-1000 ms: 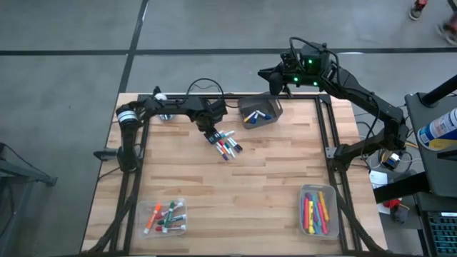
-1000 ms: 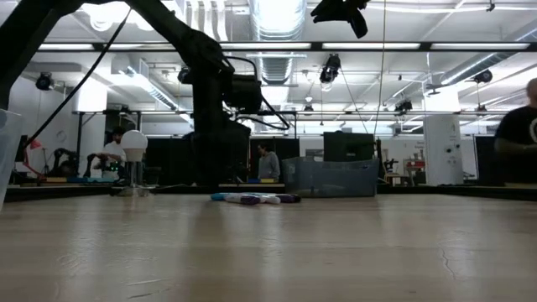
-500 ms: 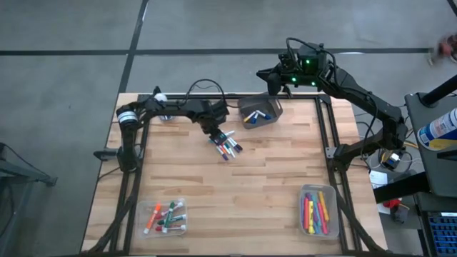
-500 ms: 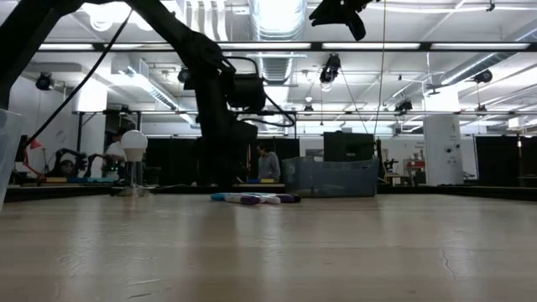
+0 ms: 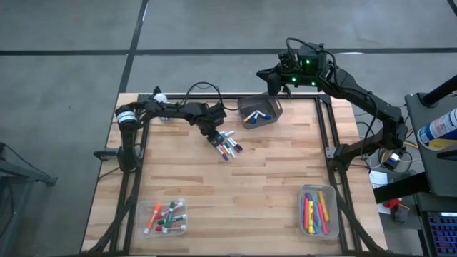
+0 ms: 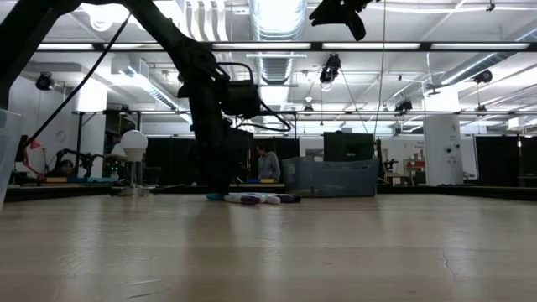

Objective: Pick & Place Markers
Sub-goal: Put the top small light blue highlighter pen into the black bin

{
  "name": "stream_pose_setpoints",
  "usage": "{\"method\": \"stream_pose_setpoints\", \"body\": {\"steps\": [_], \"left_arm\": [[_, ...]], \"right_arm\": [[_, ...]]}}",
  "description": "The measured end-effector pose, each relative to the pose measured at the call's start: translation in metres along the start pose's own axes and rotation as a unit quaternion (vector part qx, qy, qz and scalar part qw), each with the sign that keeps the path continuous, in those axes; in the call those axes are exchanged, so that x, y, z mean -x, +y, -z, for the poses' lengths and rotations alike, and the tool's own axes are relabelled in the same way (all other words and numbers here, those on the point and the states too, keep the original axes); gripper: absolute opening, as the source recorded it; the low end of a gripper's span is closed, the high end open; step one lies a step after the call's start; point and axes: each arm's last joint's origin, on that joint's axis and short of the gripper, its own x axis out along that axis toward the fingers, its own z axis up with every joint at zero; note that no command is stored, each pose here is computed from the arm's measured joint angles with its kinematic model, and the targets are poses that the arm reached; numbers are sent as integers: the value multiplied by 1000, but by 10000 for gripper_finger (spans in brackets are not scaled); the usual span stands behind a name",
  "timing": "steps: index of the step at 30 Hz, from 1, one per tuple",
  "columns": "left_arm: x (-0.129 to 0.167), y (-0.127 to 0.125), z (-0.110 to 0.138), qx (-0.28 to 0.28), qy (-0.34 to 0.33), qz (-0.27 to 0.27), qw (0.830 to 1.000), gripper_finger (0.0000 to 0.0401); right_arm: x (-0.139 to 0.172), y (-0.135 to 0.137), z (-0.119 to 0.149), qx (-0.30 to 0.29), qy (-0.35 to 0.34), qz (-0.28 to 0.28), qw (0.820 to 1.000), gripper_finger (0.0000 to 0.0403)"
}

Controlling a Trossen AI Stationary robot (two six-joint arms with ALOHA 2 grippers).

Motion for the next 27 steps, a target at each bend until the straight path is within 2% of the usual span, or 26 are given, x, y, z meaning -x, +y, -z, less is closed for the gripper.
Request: {"method": "stream_pose_setpoints", "body": {"steps": [3, 10, 17, 23, 27], "left_arm": [[0, 0, 0, -8, 0, 0, 1000, 116], [4, 6, -5, -5, -3, 6, 1000, 21], [25, 17, -29, 16, -32, 21, 999, 32], [66, 7, -63, 21, -99, 100, 990, 29], [95, -1, -88, 1, -181, 165, 969, 30]], "right_arm": [[0, 0, 0, 0, 0, 0, 1000, 57], [0, 0, 0, -2, 0, 0, 1000, 57], [0, 0, 0, -2, 0, 0, 1000, 57], [0, 0, 0, -1, 0, 0, 1000, 57], [0, 0, 0, -1, -1, -1, 1000, 57]]}}
